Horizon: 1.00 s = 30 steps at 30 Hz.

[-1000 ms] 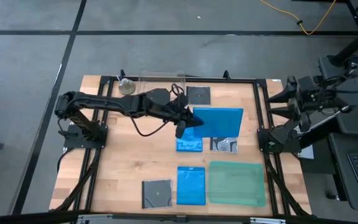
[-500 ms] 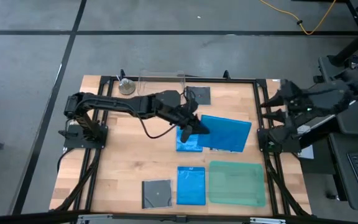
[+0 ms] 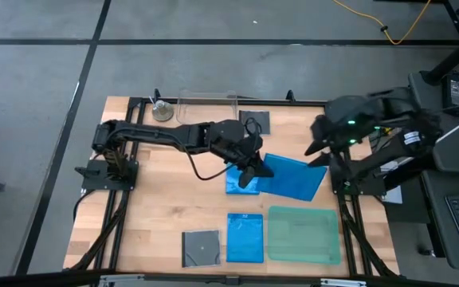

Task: Pick & place jewel cases by type
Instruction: Put the top left blue cd case into the green bin

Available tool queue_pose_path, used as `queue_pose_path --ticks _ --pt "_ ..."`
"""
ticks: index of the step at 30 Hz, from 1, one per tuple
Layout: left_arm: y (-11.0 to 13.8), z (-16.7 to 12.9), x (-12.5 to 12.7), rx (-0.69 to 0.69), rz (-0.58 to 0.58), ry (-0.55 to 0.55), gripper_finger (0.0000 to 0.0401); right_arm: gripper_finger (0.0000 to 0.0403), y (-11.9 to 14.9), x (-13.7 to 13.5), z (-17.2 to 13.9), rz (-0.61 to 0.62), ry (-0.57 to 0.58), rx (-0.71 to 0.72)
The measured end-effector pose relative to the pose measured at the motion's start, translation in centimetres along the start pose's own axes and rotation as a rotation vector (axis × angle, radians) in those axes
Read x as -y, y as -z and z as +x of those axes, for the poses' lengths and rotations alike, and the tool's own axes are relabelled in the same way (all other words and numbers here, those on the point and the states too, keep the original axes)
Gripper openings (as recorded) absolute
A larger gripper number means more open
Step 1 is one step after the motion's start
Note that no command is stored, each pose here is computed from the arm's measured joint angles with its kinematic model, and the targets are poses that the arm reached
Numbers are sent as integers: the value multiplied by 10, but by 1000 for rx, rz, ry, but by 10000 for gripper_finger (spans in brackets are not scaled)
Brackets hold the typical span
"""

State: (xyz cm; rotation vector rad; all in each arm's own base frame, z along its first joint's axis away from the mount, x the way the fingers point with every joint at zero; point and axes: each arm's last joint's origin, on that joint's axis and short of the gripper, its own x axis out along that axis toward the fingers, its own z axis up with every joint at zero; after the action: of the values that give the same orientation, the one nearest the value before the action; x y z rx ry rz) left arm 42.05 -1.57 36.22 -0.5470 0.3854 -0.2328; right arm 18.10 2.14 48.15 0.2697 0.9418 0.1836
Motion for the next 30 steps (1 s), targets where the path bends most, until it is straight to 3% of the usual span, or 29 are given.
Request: queue_pose_path --ticks 10,19,23,30 --pt "4 3 8 11 17 -22 19 188 -32 21 50 -38 -139 -142" --pt "8 4 9 -5 13 -40 20 183 -36 28 59 -44 -163 -170" --pt "8 4 7 -9 10 -60 29 146 -36 29 59 -42 -169 -170" --pt "6 2 4 -3 10 -66 39 45 -37 31 59 -24 -166 -172"
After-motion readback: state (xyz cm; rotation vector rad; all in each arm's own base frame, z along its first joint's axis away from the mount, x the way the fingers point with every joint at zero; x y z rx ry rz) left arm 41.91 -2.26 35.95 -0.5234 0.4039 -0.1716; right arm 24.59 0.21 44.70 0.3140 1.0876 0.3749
